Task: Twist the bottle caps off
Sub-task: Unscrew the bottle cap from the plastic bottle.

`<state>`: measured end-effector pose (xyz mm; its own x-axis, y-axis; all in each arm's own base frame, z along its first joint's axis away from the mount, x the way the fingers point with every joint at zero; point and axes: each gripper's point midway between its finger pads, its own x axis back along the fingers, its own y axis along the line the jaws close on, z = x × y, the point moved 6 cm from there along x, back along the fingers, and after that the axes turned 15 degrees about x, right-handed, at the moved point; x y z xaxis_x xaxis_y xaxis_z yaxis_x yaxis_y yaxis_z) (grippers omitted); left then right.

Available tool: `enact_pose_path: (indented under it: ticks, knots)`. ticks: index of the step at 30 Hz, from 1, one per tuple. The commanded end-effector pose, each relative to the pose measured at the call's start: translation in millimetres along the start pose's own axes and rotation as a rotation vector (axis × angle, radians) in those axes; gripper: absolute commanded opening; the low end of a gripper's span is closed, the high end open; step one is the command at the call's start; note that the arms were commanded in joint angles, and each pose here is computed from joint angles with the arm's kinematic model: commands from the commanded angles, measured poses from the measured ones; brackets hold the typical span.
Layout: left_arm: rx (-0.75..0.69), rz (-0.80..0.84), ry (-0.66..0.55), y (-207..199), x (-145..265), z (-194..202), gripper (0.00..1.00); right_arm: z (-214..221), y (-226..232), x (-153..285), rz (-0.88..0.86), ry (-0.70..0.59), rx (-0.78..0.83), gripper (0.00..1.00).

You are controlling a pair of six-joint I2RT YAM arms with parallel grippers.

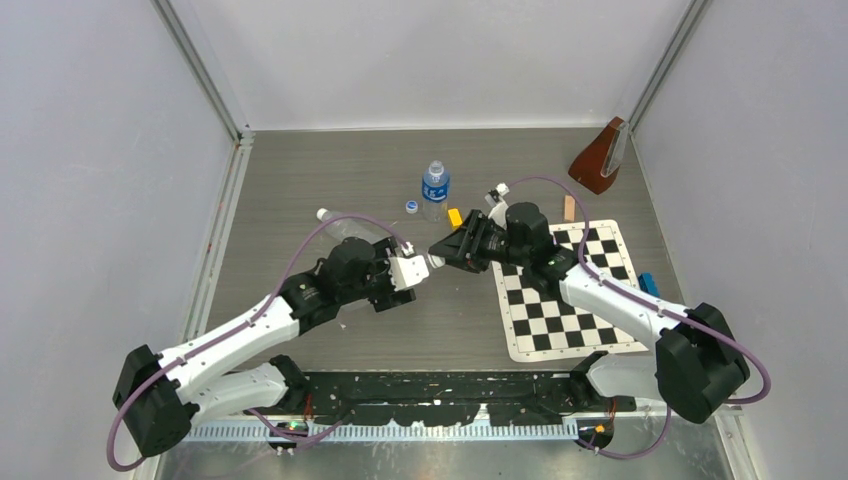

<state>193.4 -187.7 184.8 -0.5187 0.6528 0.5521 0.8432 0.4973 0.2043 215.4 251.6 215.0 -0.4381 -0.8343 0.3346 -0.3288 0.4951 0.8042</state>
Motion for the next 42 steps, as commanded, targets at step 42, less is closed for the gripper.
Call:
enact_pose_path:
  ticks: [42]
  knots:
    - [-0.013,0.777,-0.071,-79,39,-33,0.0,29,35,90,-0.54,-0.383,1.489,0.0]
